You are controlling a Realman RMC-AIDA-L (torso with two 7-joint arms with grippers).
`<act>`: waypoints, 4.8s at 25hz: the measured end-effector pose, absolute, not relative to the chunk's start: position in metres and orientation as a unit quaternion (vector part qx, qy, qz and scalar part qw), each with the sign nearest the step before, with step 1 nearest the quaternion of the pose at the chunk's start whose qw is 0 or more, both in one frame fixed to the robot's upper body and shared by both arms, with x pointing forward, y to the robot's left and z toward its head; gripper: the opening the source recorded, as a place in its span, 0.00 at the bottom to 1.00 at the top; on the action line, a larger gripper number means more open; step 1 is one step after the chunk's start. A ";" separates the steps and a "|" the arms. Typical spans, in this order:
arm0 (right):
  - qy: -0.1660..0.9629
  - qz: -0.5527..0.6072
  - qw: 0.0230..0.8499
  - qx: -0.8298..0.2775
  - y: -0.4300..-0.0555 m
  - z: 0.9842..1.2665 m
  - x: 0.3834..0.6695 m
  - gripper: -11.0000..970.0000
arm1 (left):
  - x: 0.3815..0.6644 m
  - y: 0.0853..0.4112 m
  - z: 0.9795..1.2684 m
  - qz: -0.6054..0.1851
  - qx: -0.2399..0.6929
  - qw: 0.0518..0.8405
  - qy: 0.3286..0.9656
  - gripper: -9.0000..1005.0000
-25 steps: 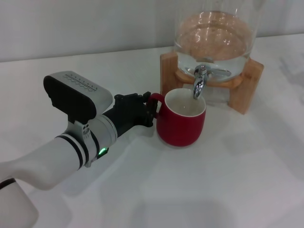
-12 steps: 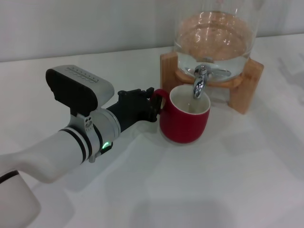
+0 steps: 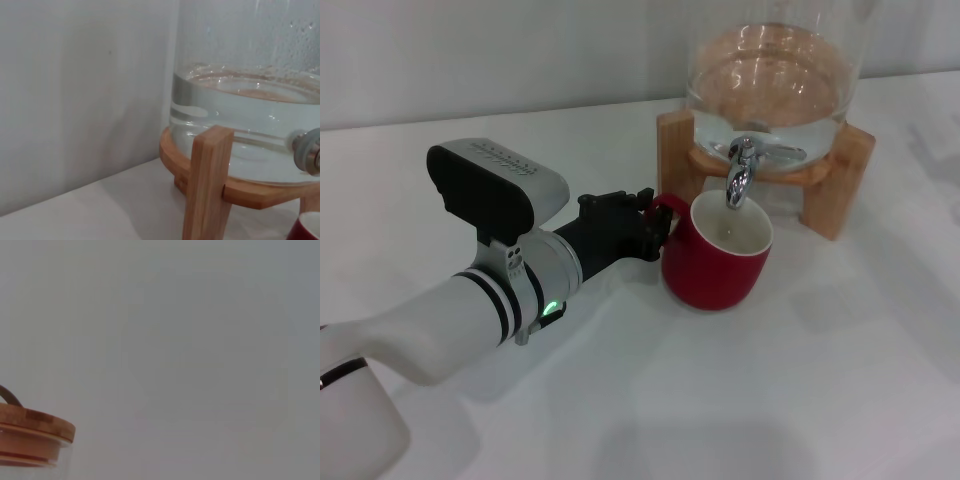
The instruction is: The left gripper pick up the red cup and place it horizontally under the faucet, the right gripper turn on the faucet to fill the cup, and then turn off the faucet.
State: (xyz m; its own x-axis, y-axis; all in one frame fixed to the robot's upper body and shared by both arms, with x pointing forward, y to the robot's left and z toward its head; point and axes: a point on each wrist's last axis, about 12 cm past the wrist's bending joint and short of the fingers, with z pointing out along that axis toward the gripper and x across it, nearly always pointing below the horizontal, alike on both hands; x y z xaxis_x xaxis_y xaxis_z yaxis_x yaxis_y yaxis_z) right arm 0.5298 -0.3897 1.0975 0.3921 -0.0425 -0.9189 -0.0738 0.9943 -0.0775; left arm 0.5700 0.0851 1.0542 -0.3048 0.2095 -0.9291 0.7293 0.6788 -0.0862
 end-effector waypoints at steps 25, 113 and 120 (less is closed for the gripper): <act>0.547 0.008 0.835 -0.056 -0.392 1.098 0.527 0.70 | 0.567 0.084 1.053 -0.266 0.301 0.498 0.768 0.33; 0.519 0.101 0.841 -0.113 -0.380 1.088 0.473 0.70 | 0.525 0.321 1.081 -0.078 -0.015 0.793 0.604 0.88; 0.535 0.168 0.808 -0.180 -0.364 1.081 0.467 0.70 | 0.532 0.319 1.083 -0.076 -0.010 0.791 0.606 0.88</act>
